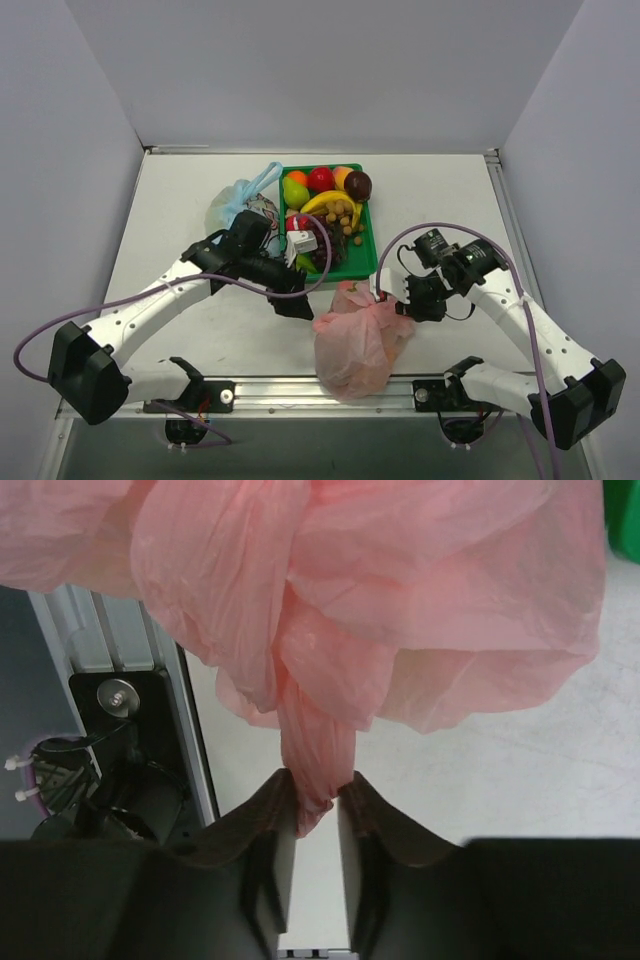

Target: Place the fake fruits into the plastic bag and tie a complex knot

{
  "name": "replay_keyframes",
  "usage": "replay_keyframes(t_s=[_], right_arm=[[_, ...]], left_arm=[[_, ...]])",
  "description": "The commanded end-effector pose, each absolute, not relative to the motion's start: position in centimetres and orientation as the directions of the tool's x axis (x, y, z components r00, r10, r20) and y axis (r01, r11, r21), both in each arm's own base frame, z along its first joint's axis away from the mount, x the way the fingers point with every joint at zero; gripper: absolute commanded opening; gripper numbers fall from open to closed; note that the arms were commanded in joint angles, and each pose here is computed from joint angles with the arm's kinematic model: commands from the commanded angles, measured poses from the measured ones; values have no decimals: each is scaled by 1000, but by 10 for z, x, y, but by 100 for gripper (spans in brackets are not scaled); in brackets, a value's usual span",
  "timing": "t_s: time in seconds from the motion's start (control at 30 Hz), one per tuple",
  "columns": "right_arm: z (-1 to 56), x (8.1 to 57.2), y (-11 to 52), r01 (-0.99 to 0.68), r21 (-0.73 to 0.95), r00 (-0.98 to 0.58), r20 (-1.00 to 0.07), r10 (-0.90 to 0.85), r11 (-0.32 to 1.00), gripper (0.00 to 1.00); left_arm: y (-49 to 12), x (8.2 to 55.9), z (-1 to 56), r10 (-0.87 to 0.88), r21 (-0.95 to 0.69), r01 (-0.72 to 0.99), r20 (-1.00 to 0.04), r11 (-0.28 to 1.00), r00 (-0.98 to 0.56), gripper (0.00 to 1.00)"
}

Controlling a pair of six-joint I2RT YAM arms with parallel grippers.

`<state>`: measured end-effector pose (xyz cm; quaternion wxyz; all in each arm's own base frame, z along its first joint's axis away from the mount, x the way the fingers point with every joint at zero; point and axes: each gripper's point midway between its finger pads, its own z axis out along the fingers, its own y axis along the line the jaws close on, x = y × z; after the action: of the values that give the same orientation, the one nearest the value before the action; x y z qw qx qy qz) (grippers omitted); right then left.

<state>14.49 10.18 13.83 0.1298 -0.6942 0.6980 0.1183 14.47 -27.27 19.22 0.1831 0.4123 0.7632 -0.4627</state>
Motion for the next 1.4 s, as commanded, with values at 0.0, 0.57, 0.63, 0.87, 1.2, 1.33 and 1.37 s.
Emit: replay_keyframes(t_s=[0.0,0.57,0.63,0.87,1.2,1.33,1.37], right_arm=[[137,142,99,-999,-45,-3,-344,-939,19,20],[142,145,103,-993,-113,4,-387,-922,43,0],[139,147,98,-989,-139,11,-367,-930,43,0],[126,153,72,-972,-230,20,-277,-961,46,0],[119,158,47,-962,-255,-31,-243,-970,95,0],[110,157,34,-964,-243,-53,-221,-974,108,0],[107,157,30,-964,-237,-66,-218,-974,119,0]], left_arm=[[-292,137,194,450,-617,764,-636,191,-627,76],[-328,135,158,508,-652,726,-560,217,-654,43],[-327,133,161,506,-664,723,-564,192,-653,23],[-291,149,176,473,-585,773,-624,245,-622,0],[-228,157,159,594,-289,876,-648,387,-476,0],[-204,156,141,668,-204,887,-594,413,-448,0],[-200,160,140,659,-200,877,-592,437,-464,0]])
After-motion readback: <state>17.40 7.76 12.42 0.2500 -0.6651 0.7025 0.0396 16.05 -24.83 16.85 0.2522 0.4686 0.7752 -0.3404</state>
